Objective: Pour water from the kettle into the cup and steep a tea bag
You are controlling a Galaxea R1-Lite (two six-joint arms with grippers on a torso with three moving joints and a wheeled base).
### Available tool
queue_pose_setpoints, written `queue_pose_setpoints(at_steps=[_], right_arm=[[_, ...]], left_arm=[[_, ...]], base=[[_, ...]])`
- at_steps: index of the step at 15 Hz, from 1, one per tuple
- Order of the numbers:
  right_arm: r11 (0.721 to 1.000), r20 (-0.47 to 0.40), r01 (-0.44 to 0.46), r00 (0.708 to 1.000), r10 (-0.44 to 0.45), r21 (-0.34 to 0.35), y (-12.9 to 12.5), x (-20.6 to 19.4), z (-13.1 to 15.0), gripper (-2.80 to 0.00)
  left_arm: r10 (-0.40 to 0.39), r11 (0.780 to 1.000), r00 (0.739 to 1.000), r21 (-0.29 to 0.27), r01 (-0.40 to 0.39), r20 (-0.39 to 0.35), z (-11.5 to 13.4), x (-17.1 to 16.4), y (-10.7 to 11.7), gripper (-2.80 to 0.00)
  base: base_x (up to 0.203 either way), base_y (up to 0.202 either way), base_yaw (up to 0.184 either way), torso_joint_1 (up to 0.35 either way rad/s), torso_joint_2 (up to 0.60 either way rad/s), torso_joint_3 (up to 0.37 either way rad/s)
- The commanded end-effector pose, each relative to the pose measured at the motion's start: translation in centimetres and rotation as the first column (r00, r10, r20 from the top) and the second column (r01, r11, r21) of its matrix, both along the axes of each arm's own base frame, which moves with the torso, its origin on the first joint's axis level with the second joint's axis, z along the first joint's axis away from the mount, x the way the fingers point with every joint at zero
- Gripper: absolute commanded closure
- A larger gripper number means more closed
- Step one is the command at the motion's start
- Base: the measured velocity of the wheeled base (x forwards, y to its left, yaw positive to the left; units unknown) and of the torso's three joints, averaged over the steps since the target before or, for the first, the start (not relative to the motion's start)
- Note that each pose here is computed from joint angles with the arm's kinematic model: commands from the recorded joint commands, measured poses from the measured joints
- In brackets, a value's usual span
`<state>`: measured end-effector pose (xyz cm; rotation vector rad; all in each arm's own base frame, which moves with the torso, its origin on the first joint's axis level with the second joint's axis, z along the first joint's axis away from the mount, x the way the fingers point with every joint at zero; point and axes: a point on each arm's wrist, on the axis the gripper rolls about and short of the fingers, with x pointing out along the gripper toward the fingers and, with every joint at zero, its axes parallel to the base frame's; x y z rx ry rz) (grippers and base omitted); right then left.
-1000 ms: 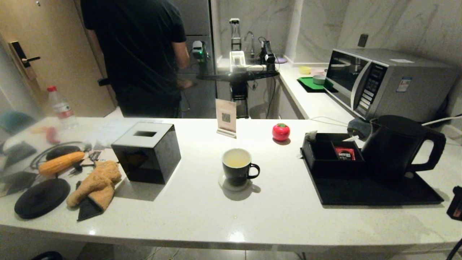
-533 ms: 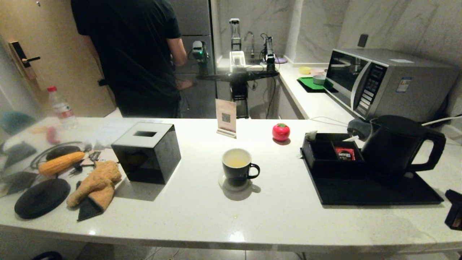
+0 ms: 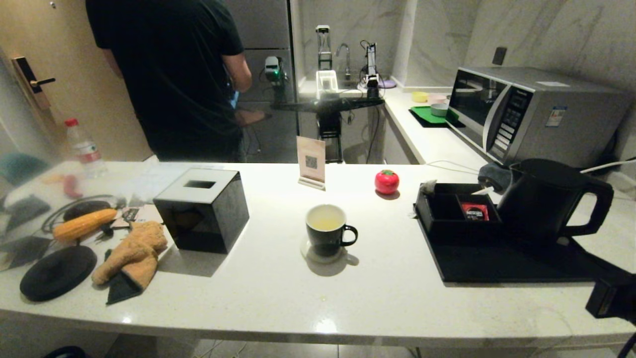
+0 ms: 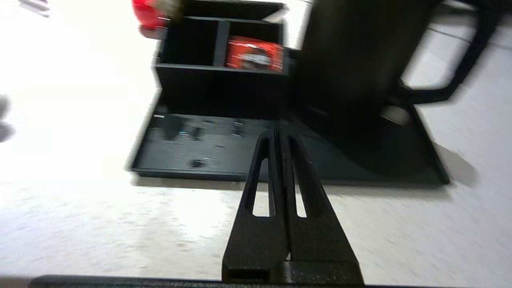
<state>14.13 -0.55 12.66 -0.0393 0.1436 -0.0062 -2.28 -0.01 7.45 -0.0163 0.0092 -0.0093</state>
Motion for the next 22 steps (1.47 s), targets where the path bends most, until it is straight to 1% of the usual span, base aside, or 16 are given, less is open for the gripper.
queue_pose_setpoints(at_steps=[1,3,6,7,8,11,13,15,17,19,22], right_arm=[[0.997,0.045,-0.072,0.996,0.072,-0.001,1.0,0.4,0.8,0.0],[0.991,0.072,-0.133,0.988,0.133,-0.001,1.9,0.8,1.4,0.0],[0.974,0.118,-0.227,0.967,0.225,0.003,3.6,1.6,2.7,0.0],[0.969,0.115,-0.247,0.963,0.244,0.007,4.0,2.0,2.8,0.0],[0.968,0.111,-0.252,0.962,0.25,0.006,4.2,2.6,2.9,0.0],[0.966,0.149,-0.258,0.956,0.254,0.008,4.8,4.9,4.1,0.0],[0.955,0.176,-0.296,0.941,0.289,0.013,5.7,5.7,5.3,0.0],[0.938,0.182,-0.343,0.927,0.329,0.048,6.8,6.2,6.2,0.0],[0.921,0.17,-0.382,0.915,0.365,0.078,7.2,6.6,6.7,0.0],[0.919,0.133,-0.381,0.921,0.367,0.105,7.4,7.2,7.0,0.0],[0.922,0.084,-0.372,0.928,0.364,0.11,7.5,7.8,7.6,0.0]], left_arm=[[0.0,1.0,1.0,-0.001,0.0,0.0,0.0,0.0,0.0,0.0],[0.0,1.0,1.0,-0.001,0.0,0.0,0.0,0.0,0.0,0.0],[0.0,1.0,1.0,-0.001,0.0,0.0,0.0,0.0,0.0,0.0],[0.0,1.0,1.0,-0.001,0.0,0.0,0.0,0.0,0.0,0.0],[0.0,1.0,1.0,-0.001,0.0,0.0,0.0,0.0,0.0,0.0],[0.0,1.0,1.0,-0.001,0.0,0.0,0.0,0.0,0.0,0.0],[0.0,1.0,1.0,-0.001,0.0,0.0,0.0,0.0,0.0,0.0],[0.0,1.0,1.0,-0.001,0.0,0.0,0.0,0.0,0.0,0.0],[0.0,1.0,1.0,-0.001,0.0,0.0,0.0,0.0,0.0,0.0],[0.0,1.0,1.0,-0.001,0.0,0.0,0.0,0.0,0.0,0.0],[0.0,1.0,1.0,-0.001,0.0,0.0,0.0,0.0,0.0,0.0]], base=[[0.0,0.0,0.0,0.0,0.0,0.0],[0.0,0.0,0.0,0.0,0.0,0.0],[0.0,0.0,0.0,0.0,0.0,0.0],[0.0,0.0,0.0,0.0,0.0,0.0],[0.0,0.0,0.0,0.0,0.0,0.0],[0.0,0.0,0.0,0.0,0.0,0.0],[0.0,0.0,0.0,0.0,0.0,0.0],[0.0,0.0,0.0,0.0,0.0,0.0],[0.0,0.0,0.0,0.0,0.0,0.0],[0.0,0.0,0.0,0.0,0.0,0.0],[0.0,0.0,0.0,0.0,0.0,0.0]])
